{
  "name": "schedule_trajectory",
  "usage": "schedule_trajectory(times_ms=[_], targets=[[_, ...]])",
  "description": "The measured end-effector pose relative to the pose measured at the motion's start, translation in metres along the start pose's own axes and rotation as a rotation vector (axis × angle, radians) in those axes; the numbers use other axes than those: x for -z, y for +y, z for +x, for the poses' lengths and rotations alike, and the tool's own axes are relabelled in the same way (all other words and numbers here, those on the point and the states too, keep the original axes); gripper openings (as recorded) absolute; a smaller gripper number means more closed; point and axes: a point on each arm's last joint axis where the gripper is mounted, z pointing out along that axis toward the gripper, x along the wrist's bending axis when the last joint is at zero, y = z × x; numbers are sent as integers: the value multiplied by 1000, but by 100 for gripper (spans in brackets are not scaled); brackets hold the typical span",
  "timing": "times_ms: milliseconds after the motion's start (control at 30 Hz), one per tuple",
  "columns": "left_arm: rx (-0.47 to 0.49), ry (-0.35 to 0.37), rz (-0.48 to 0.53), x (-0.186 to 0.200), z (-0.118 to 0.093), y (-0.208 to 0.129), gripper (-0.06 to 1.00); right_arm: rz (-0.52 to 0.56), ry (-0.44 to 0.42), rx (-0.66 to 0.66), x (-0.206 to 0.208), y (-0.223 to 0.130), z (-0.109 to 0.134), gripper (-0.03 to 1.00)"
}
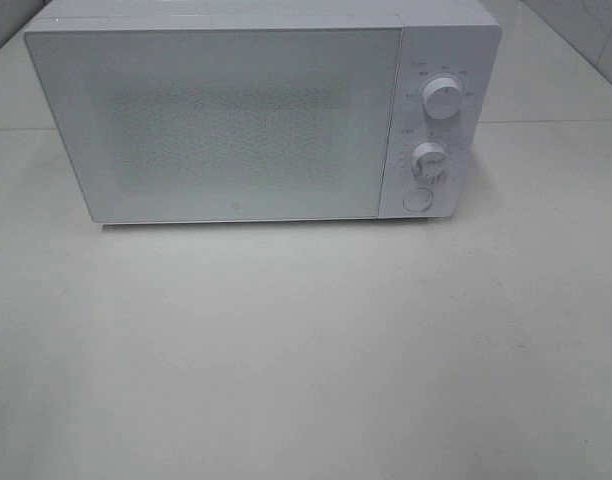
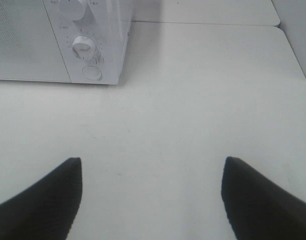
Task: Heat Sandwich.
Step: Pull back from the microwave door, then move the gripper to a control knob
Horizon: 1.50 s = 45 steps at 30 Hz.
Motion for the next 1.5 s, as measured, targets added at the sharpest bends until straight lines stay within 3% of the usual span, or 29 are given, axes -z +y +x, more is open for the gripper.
schedule_trajectory(times_ms=[633,1167,1500], targets=[[0,0,0,0,0,0,99,-15,12,9,-68,39,4,74],[0,0,0,0,0,0,99,12,22,15,-133,47,7,74],[0,0,0,0,0,0,99,-125,37,35,-164,43,10,74]])
